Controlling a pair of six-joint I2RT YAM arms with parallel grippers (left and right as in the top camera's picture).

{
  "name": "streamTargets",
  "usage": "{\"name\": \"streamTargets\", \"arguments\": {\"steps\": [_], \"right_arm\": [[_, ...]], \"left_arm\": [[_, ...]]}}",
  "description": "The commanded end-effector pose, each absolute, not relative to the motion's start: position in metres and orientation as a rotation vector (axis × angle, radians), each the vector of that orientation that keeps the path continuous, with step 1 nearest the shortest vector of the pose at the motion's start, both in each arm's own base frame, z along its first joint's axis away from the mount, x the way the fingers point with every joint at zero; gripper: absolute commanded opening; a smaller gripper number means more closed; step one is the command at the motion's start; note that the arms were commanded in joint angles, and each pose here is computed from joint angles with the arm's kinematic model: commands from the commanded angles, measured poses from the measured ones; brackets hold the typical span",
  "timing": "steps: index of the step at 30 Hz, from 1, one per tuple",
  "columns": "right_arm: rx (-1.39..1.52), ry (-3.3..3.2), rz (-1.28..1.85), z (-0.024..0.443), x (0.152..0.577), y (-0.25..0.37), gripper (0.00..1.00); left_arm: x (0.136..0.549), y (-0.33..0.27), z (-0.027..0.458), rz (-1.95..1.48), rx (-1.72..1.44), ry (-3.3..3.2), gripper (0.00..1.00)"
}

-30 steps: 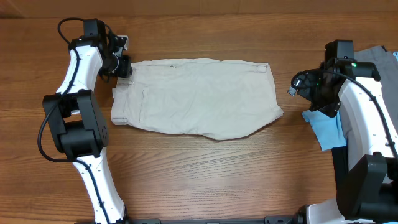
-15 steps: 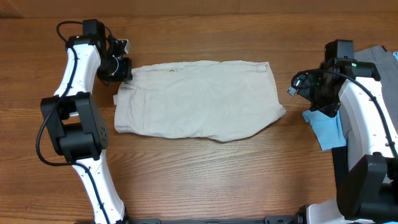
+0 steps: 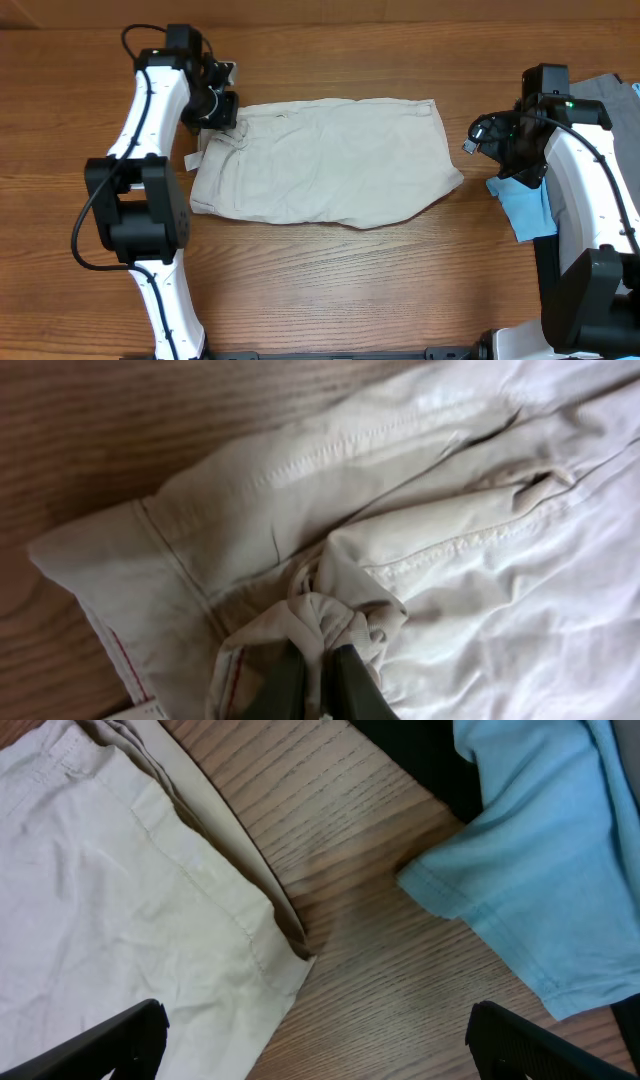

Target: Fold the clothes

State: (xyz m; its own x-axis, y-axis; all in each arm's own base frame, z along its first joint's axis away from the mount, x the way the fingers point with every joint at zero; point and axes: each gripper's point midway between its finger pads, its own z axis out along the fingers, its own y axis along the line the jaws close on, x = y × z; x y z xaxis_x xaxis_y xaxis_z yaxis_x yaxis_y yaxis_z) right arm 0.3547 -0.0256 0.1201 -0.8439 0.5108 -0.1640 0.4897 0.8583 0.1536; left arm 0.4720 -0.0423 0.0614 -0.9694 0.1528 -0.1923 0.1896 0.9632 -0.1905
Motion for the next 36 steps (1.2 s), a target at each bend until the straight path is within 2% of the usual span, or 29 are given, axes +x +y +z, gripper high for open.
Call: {"name": "streamTargets", "arguments": {"steps": [1,14,19,21,23,25,26,27,30,31,33,36], "right_arm": [[0.762,2.821,0.165,0.124,0.357,-0.025,1.00],[0.762,2.821,0.165,0.124,0.357,-0.025,1.00],[0.720,2.691,0.187,0.134,0.389,-0.029,1.00],[0.725,2.723,0.208,0.131,0.382,-0.025,1.00],[0.568,2.789,0.267,0.130,0.375,-0.014,1.00],[0.479,2.830,0.325,0.129,0.368,-0.004,0.89],[0.468,2.835,0.364,0.130,0.367,0.000,0.80],[0.452,2.835,0.437,0.132,0.367,0.009,0.63],[0.384,2.852,0.560,0.131,0.365,0.028,0.21],[0.379,2.873,0.568,0.127,0.362,0.032,0.13],[0.353,2.918,0.577,0.115,0.356,0.043,0.06],[0.288,2.963,0.583,0.098,0.349,0.061,0.04]], "left_arm": [[0.474,-0.044,0.079,-0.210,0.220,2.923,0.04],[0.467,-0.044,0.078,-0.220,0.096,2.962,0.04],[0.469,-0.041,0.078,-0.197,0.109,2.954,0.04],[0.469,-0.034,0.077,-0.131,0.103,2.962,0.04],[0.458,-0.028,0.075,-0.088,0.095,3.009,0.04],[0.450,-0.023,0.073,-0.047,0.043,3.047,0.04],[0.448,-0.021,0.073,-0.030,0.019,3.053,0.04],[0.448,-0.020,0.073,-0.030,0.012,3.053,0.04],[0.451,-0.021,0.073,-0.036,-0.045,3.042,0.05],[0.452,-0.021,0.073,-0.036,-0.050,3.039,0.05],[0.452,-0.021,0.072,-0.038,-0.062,3.037,0.05],[0.451,-0.021,0.068,-0.039,-0.089,3.043,0.05]]}}
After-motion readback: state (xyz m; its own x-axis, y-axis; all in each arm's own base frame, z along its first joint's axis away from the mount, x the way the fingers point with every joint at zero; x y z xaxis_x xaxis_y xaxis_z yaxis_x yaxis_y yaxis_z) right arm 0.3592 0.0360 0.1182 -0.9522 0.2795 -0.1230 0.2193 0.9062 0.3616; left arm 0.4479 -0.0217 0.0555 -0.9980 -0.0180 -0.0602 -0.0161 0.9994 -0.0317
